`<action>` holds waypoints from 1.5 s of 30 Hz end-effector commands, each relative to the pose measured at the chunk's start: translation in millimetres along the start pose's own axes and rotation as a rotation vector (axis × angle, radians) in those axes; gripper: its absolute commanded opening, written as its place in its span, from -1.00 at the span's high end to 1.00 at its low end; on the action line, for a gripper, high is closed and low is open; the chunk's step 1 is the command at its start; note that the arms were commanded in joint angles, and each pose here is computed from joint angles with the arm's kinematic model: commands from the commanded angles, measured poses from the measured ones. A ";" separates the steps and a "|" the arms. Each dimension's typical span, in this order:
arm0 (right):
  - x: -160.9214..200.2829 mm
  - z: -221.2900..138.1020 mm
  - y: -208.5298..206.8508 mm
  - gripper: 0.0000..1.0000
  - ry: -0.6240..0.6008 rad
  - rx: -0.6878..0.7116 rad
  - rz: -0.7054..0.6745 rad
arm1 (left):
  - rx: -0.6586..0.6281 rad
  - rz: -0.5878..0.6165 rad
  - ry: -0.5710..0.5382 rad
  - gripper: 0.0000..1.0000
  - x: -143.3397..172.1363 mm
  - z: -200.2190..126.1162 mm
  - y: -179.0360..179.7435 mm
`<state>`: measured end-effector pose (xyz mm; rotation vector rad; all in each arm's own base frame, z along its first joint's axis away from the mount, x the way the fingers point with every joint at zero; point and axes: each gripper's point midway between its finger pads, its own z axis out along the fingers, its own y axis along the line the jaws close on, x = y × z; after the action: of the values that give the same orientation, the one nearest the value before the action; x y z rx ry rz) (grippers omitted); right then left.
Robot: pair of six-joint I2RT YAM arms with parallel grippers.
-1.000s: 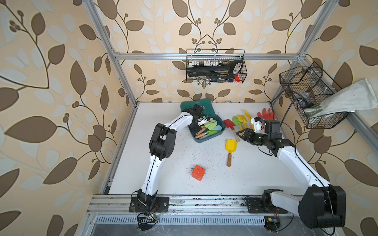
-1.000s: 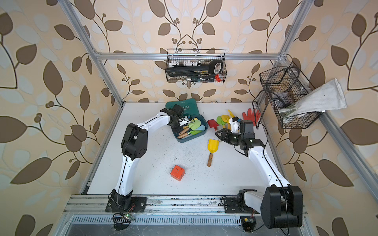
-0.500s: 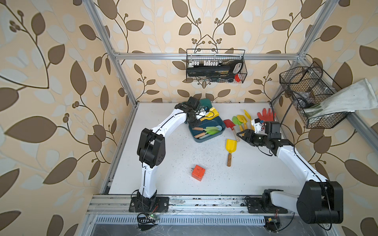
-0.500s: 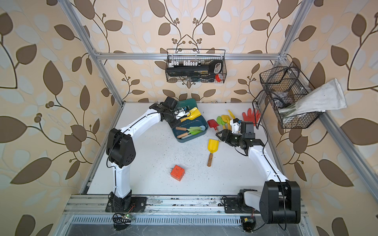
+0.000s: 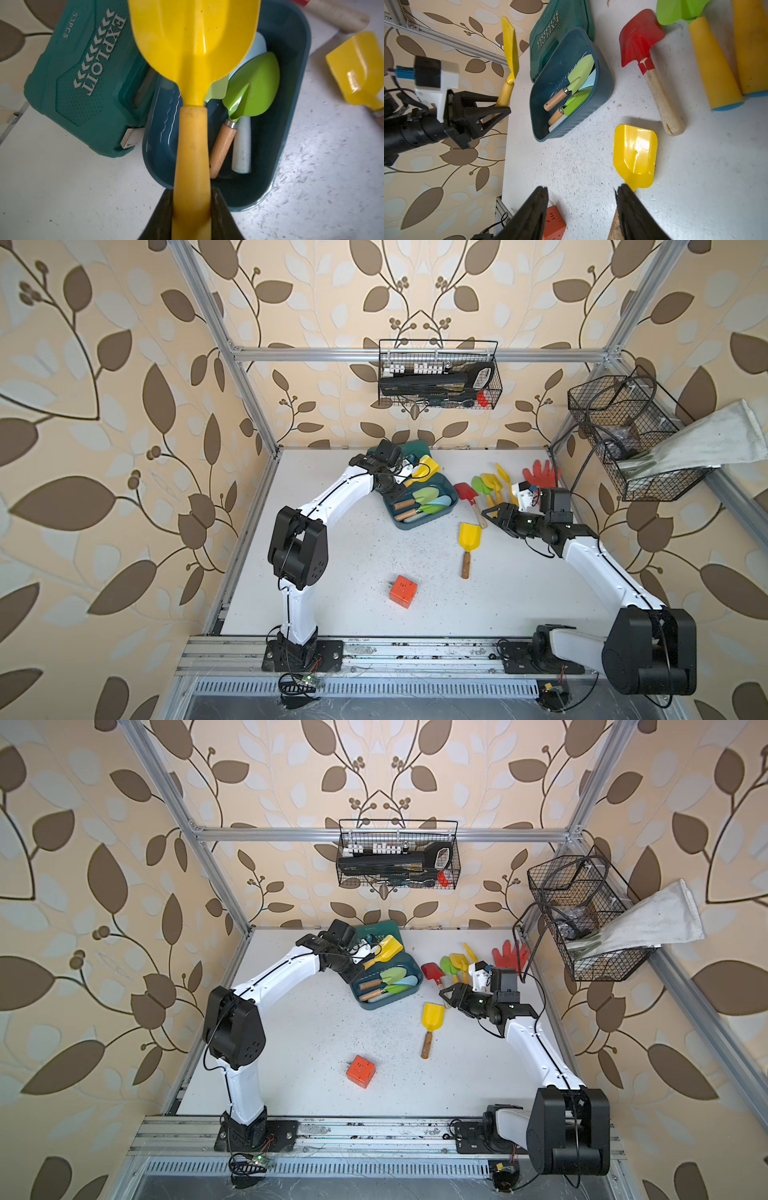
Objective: Take the shovel out of the storage box
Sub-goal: Pick up the shovel from the storage box.
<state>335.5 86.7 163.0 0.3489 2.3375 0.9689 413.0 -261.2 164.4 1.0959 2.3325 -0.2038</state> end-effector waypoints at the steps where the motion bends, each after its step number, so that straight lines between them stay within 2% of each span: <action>1: 4.2 -0.5 -1.7 -0.12 0.002 -0.007 0.005 | 0.066 -0.135 -0.252 0.90 -43.1 -56.6 -13.8; 5: 4.8 -1.0 -2.5 -0.13 -0.003 -0.005 0.003 | 0.127 -0.187 -0.346 0.91 -44.2 -71.2 -36.7; 9: 6.0 -1.3 -2.7 -0.13 -0.004 -0.007 0.007 | 0.172 -0.260 -0.392 0.91 -41.2 -80.0 -56.0; 13: 7.9 -3.0 -0.8 -0.13 -0.011 -0.020 0.004 | 0.190 -0.300 -0.396 1.00 -33.9 -75.8 -74.5; 19: 13.1 -14.0 5.3 -0.15 -0.044 -0.039 -0.008 | 0.168 -0.318 -0.449 1.00 -19.1 -64.1 -97.0; 24: 18.0 -26.1 16.3 -0.16 -0.091 -0.086 0.061 | 0.173 -0.352 -0.510 1.00 -5.0 -45.9 -111.0; 27: 19.9 -34.4 28.5 -0.16 -0.142 -0.126 0.109 | 0.175 -0.339 -0.502 1.00 -5.0 -46.1 -120.9; 32: 30.8 -44.8 45.8 -0.16 -0.197 -0.116 0.115 | 0.197 -0.303 -0.519 1.00 -7.0 -46.8 -143.7; 36: 42.9 -40.8 57.5 -0.15 -0.179 -0.136 0.131 | 0.254 -0.256 -0.541 1.00 -11.7 -51.7 -164.6; 45: 67.1 -22.9 85.2 -0.02 -0.118 -0.122 0.026 | 0.393 -0.156 -0.553 0.99 -20.3 -58.9 -206.9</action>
<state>264.1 162.5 202.6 0.3759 2.1895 1.1262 252.2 -373.1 174.0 0.8327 2.0346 -0.8496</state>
